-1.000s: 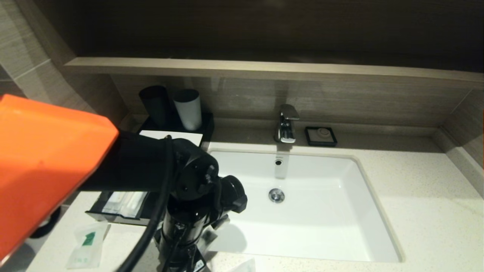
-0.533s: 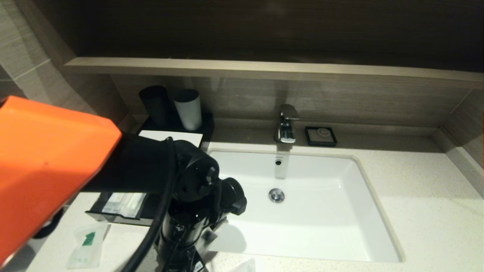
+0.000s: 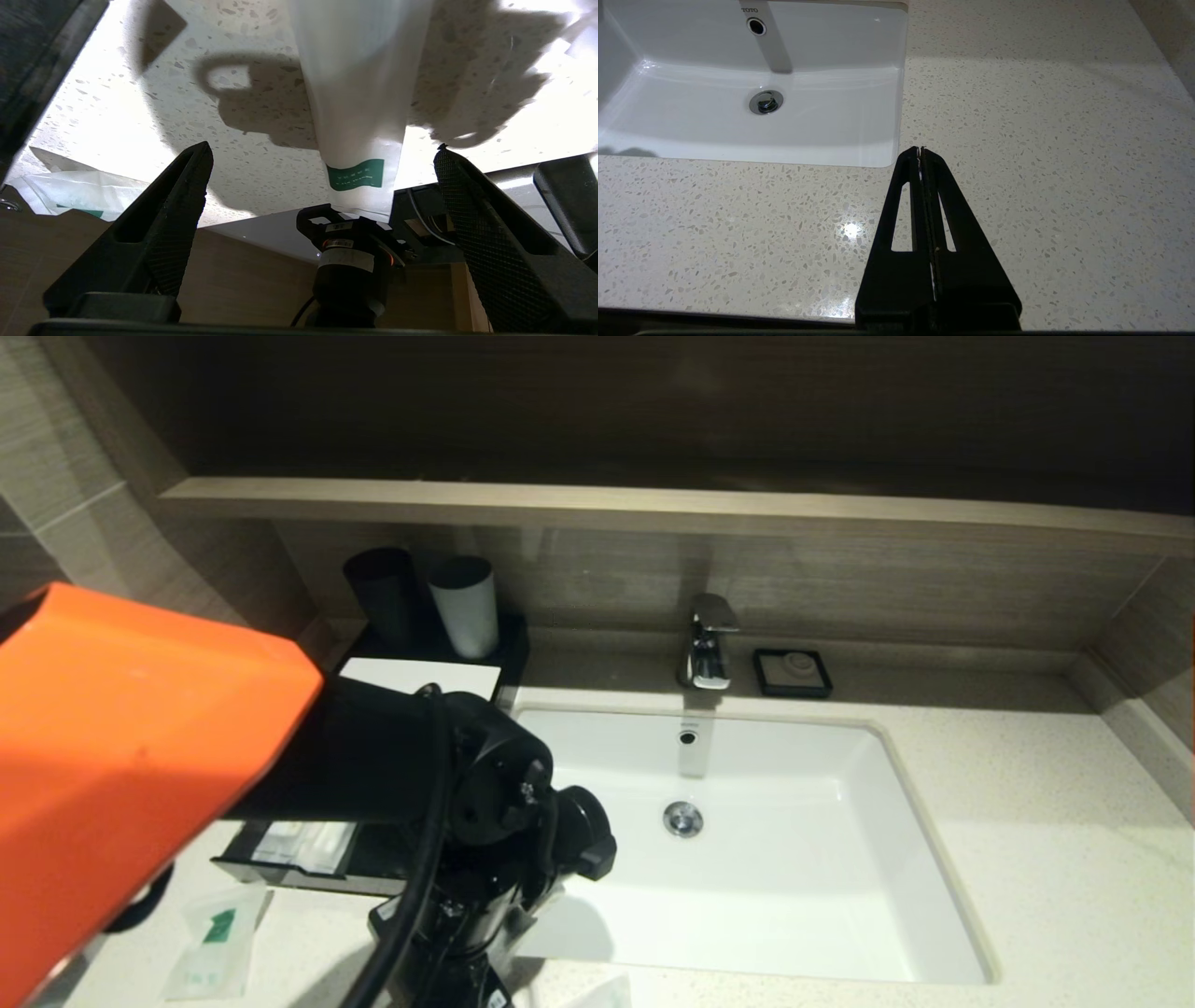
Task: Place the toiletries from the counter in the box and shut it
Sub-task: Pick up the bathroom toiletry
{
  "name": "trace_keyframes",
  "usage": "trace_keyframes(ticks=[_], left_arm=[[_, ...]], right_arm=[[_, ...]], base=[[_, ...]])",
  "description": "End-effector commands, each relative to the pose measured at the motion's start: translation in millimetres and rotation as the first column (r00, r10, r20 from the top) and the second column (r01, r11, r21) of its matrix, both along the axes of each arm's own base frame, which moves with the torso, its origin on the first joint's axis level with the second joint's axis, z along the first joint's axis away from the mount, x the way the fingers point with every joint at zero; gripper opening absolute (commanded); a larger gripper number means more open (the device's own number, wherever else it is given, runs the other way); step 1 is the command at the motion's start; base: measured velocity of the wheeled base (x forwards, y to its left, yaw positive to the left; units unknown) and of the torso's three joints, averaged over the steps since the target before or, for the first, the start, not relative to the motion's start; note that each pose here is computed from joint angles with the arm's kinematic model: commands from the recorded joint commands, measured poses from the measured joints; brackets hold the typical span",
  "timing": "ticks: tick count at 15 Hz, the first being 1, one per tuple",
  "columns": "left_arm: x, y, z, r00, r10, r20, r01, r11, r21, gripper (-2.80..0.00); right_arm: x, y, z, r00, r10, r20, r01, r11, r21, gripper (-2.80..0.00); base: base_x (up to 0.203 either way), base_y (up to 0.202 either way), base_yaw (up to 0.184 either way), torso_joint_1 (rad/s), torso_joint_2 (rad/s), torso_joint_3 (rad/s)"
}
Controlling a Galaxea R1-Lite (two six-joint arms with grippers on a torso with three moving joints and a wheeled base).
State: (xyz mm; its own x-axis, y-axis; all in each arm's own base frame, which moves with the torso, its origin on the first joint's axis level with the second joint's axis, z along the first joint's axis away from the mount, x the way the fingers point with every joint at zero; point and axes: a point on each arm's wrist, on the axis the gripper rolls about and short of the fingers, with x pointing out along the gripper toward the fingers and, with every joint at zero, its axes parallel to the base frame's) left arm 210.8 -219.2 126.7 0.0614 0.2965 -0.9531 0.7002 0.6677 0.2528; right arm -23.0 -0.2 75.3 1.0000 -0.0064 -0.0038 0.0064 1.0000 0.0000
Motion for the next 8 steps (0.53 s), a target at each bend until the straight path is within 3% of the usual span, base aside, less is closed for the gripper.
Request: trace_keyframes(ticks=[1, 8], left_arm=[[-1.4, -0.8, -0.5, 1.0, 0.008, -0.001, -0.008, 1.0, 0.009, 0.0], [-6.0, 1.3, -0.1, 0.999, 0.008, -0.034, -0.007, 0.999, 0.04, 0.0]], right_arm=[[0.1, 0.0, 0.0, 1.0, 0.001, -0.001, -0.001, 1.0, 0.0, -2.8], [0.1, 0.0, 0.0, 1.0, 0.0, -0.001, 0.0, 1.0, 0.0, -2.8]], base=[[0.0, 0.0, 0.0, 0.0, 0.0, 0.0], [0.0, 0.0, 0.0, 0.0, 0.0, 0.0]])
